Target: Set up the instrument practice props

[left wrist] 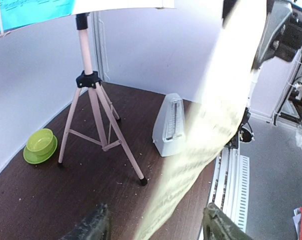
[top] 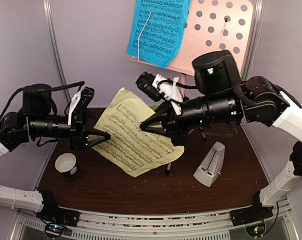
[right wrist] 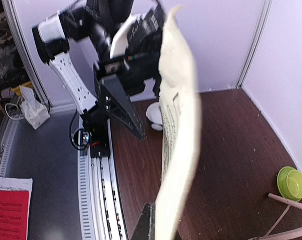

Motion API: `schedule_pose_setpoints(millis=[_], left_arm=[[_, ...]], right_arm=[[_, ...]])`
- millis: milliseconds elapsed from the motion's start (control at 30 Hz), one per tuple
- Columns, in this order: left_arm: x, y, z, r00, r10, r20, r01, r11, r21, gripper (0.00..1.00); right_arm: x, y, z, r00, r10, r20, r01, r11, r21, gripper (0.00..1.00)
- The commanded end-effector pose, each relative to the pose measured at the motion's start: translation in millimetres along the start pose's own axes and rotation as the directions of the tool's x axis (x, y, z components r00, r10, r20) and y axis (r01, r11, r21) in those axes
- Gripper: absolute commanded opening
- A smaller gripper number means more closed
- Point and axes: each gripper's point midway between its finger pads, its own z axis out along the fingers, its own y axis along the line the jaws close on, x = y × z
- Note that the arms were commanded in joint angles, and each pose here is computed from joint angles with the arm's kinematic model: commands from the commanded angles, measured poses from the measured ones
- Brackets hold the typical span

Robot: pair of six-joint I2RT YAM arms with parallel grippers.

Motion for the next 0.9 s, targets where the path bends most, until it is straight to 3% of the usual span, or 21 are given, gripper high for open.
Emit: schedule_pose_setpoints(millis=[0, 167, 300, 467, 633, 700, 767, 800, 867], left_arm=[[-20, 18, -23, 0.967, -0.036, 0.251, 0.070, 0.989, -0.128, 0.68], [-24, 21, -53, 0.894, -0.019, 0.447, 0.106, 0.980, -0.170, 0.74], [-31, 18, -48, 0.873, -0.034, 0.486, 0.110, 0.985, -0.130, 0.76], [-63, 2, -30, 0.838, -0.085, 0.538, 0.086, 0.996, 0.024, 0.97], [-106, -20, -16, 0.789, -0.124, 0.601, 0.019, 0.984, 0.179, 0.98], [-120, -31, -11, 0.784, -0.134, 0.606, -0.015, 0.972, 0.235, 0.93], [-129, -41, -5, 0.785, -0.143, 0.603, -0.043, 0.958, 0.283, 0.80], [-132, -45, -3, 0.782, -0.150, 0.605, -0.056, 0.950, 0.308, 0.68], [-136, -48, -1, 0.772, -0.167, 0.614, -0.064, 0.939, 0.337, 0.33]], right_arm=[[-55, -3, -62, 0.968, -0.012, 0.252, 0.012, 1.000, 0.000, 0.00], [-81, 1, -114, 0.908, -0.002, 0.419, 0.013, 1.000, -0.022, 0.00], [-98, 6, -147, 0.855, 0.039, 0.516, -0.004, 0.998, -0.068, 0.00], [-110, 14, -170, 0.803, 0.102, 0.588, -0.024, 0.990, -0.139, 0.00], [-106, 14, -173, 0.788, 0.128, 0.602, -0.038, 0.987, -0.159, 0.00], [-101, 11, -171, 0.789, 0.127, 0.601, -0.049, 0.988, -0.145, 0.00], [-93, 5, -168, 0.787, 0.131, 0.602, -0.071, 0.990, -0.123, 0.00], [-87, 1, -166, 0.787, 0.139, 0.602, -0.089, 0.990, -0.112, 0.00], [-74, -9, -163, 0.779, 0.164, 0.605, -0.130, 0.987, -0.099, 0.00]])
